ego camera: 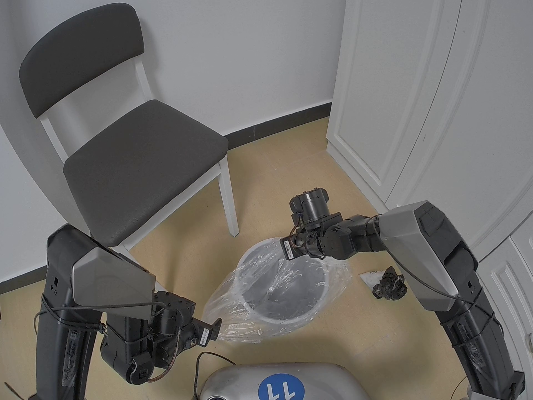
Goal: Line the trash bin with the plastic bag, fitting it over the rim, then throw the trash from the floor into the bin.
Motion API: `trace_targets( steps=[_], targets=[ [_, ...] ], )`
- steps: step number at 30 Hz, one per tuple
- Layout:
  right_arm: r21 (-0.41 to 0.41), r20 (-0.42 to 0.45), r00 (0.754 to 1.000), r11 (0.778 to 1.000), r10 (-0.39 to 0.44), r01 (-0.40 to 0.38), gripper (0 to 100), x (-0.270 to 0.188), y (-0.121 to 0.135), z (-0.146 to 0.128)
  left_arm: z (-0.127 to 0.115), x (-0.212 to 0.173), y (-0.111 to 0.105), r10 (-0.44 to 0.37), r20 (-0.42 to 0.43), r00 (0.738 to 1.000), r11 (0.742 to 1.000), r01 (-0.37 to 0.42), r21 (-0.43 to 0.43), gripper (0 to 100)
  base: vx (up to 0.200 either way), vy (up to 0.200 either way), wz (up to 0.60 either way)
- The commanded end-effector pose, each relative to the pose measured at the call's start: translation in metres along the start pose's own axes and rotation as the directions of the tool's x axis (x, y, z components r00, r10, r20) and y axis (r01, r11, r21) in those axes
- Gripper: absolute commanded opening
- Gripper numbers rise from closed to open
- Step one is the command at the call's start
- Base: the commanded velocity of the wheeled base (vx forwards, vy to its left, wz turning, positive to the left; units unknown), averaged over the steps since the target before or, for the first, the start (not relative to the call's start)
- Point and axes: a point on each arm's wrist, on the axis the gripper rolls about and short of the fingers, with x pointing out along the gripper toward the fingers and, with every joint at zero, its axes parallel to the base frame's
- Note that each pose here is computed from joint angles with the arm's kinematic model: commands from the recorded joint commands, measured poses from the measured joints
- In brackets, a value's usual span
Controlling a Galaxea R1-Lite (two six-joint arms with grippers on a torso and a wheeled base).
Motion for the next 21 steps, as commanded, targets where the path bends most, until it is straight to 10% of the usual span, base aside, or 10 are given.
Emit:
trace_targets(
  steps=[1,21],
  targets=[
    [0.004,0.002,1.000,1.000,-0.003,0.003,100,-0.003,-0.003,0.004,-0.001,0.000,0.000,0.001,-0.002,1.000,1.000,-0.001,0.000,100,0.000,0.000,0.00],
    [-0.066,-0.073,0.993,0.994,-0.097,0.092,100,-0.048,0.001,0.000,0.001,-0.001,0.001,0.005,0.003,1.000,1.000,-0.005,-0.001,100,0.000,0.000,0.00]
  ],
)
